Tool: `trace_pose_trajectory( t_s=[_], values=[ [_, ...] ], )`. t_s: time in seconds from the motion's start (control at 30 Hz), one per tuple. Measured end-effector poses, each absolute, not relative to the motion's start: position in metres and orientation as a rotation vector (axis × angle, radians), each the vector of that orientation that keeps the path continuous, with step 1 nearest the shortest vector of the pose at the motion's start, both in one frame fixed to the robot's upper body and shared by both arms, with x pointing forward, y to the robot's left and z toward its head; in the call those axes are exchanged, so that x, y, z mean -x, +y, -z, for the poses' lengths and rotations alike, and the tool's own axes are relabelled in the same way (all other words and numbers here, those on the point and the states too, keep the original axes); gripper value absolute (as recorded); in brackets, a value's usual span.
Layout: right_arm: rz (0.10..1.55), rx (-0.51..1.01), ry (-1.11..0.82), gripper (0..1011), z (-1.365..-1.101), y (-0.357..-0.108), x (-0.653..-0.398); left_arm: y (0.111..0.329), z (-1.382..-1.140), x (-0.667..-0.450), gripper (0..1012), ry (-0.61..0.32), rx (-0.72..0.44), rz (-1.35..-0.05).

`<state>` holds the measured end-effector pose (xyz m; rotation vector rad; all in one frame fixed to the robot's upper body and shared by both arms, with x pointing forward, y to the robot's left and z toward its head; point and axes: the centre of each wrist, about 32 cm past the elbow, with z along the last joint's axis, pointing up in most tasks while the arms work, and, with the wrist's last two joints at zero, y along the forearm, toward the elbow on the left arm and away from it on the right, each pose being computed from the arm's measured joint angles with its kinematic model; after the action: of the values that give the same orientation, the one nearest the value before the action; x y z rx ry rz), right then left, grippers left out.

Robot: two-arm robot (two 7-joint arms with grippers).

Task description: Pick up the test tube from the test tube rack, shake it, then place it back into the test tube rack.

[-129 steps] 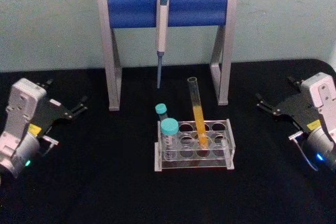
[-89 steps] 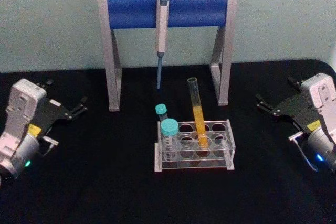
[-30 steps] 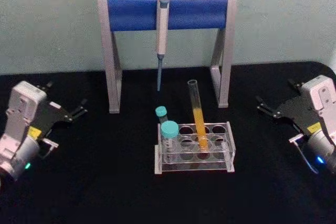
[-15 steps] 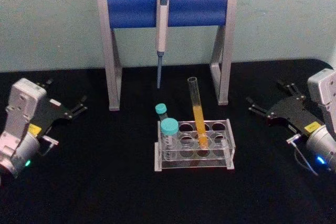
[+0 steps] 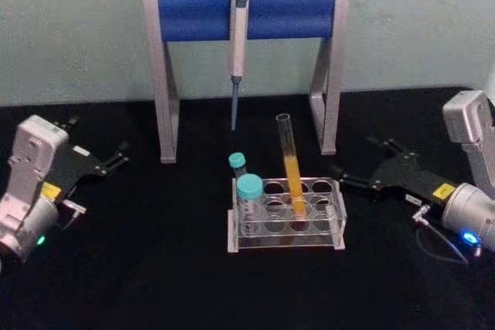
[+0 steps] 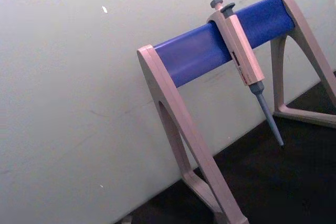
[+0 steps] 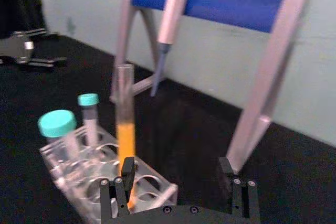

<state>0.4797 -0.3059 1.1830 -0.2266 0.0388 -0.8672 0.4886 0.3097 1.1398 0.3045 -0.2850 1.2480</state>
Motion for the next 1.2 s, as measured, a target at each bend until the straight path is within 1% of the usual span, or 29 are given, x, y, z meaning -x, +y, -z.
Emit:
trace_pose_trajectory(
  t_s=[0.27,0.5,0.83,1.2],
  values=[
    [0.752,0.266,0.068,1000,-1.189,-0.296,-0.490,0.310,-1.140,-0.489,1002,-0.285,-0.304,-1.248],
    [0.699,0.289,0.072,1000,-1.192,-0.284,-0.501,0.310,-1.140,-0.489,1002,-0.285,-0.305,-1.248],
    [0.675,0.304,0.081,1000,-1.195,-0.266,-0.518,0.310,-1.140,-0.489,1001,-0.285,-0.304,-1.248],
    [0.674,0.303,0.100,1000,-1.194,-0.255,-0.532,0.310,-1.140,-0.489,1001,-0.285,-0.304,-1.248]
  ],
)
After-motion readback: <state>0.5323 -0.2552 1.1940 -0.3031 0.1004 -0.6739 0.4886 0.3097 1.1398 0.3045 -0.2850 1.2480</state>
